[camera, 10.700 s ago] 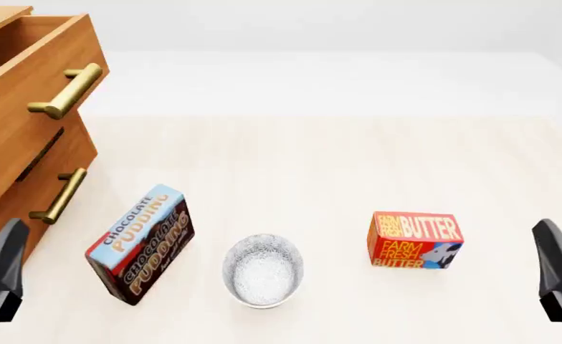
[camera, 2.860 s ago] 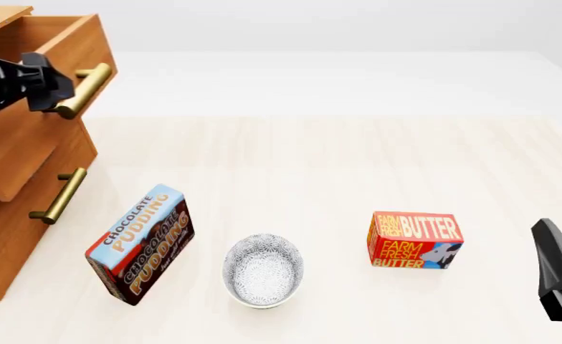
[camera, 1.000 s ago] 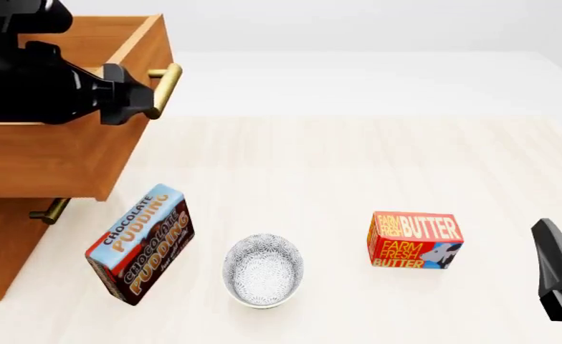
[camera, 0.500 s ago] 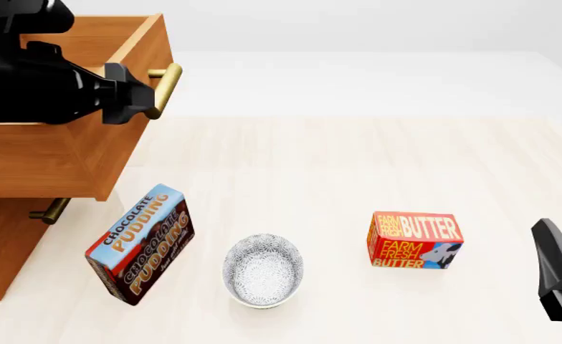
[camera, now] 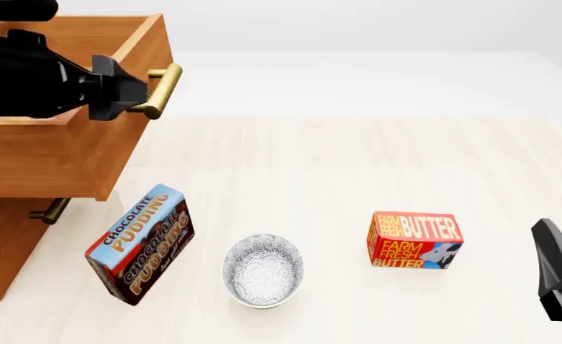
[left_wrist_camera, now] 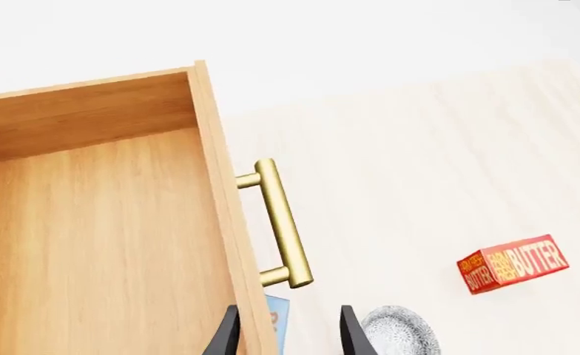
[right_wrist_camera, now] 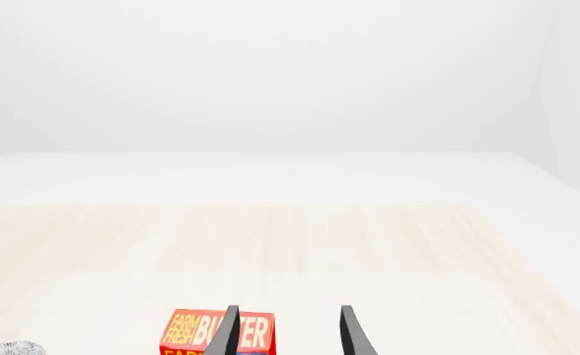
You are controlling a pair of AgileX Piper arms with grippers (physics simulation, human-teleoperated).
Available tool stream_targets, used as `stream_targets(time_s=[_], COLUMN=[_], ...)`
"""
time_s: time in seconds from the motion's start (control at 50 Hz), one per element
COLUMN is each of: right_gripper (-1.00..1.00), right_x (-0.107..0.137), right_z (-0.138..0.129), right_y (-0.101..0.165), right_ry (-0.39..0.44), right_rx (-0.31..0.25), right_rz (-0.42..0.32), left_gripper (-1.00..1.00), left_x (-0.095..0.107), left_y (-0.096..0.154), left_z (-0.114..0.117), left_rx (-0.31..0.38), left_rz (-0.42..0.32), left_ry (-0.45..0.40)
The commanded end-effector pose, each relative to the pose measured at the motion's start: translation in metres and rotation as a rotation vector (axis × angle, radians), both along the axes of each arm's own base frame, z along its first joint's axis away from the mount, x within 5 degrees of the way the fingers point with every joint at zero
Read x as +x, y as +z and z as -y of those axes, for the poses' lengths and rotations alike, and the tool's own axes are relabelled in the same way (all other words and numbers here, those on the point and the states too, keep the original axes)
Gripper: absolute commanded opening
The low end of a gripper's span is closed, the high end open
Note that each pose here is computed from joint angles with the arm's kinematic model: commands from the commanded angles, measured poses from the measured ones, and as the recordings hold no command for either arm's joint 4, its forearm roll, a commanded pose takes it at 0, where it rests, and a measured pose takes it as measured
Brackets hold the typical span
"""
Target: Put the bowl in the top drawer of the cabinet.
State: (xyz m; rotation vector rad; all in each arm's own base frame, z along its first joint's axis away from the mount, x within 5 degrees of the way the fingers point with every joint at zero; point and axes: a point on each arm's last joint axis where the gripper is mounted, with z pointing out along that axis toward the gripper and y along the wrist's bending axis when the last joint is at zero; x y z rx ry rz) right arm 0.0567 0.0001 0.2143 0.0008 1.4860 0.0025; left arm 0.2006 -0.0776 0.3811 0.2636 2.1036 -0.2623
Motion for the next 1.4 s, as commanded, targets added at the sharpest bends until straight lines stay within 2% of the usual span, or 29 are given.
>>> stream_targets(time_s=[0.02,0.18,0.46,0.62,0.72,0.84,0.98,1.26,1.28,1.4], right_gripper=[1.0,1.0,1.0,1.0,1.0,1.0,1.0,1.0,1.0,1.0], right_x=[0.0,0.0,0.0,0.0,0.0,0.0,0.0,0.0,0.0,0.0], right_z=[0.0,0.0,0.0,0.0,0.0,0.0,0.0,0.0,0.0,0.0], right_y=[0.0,0.0,0.0,0.0,0.0,0.0,0.0,0.0,0.0,0.0], right_ry=[0.0,0.0,0.0,0.0,0.0,0.0,0.0,0.0,0.0,0.0], right_rx=[0.0,0.001,0.0,0.0,0.0,0.0,0.0,0.0,0.0,0.0], right_rz=[0.0,0.0,0.0,0.0,0.0,0.0,0.0,0.0,0.0,0.0], left_gripper=[1.0,1.0,1.0,1.0,1.0,1.0,1.0,1.0,1.0,1.0], left_x=[-0.021,-0.027,-0.048,-0.06,-0.069,-0.069,-0.075,-0.075,-0.075,-0.075], left_y=[0.031,0.039,0.062,0.073,0.081,0.081,0.087,0.087,0.086,0.086], left_z=[0.003,-0.001,-0.008,-0.008,-0.003,-0.003,0.005,0.005,0.012,0.012], left_rx=[-0.02,-0.015,-0.024,-0.051,-0.095,-0.096,-0.125,-0.125,-0.136,-0.136], left_rz=[0.105,0.129,0.204,0.233,0.253,0.254,0.284,0.284,0.283,0.283], left_ry=[-0.087,-0.088,-0.111,-0.136,-0.175,-0.181,-0.243,-0.243,-0.277,-0.277])
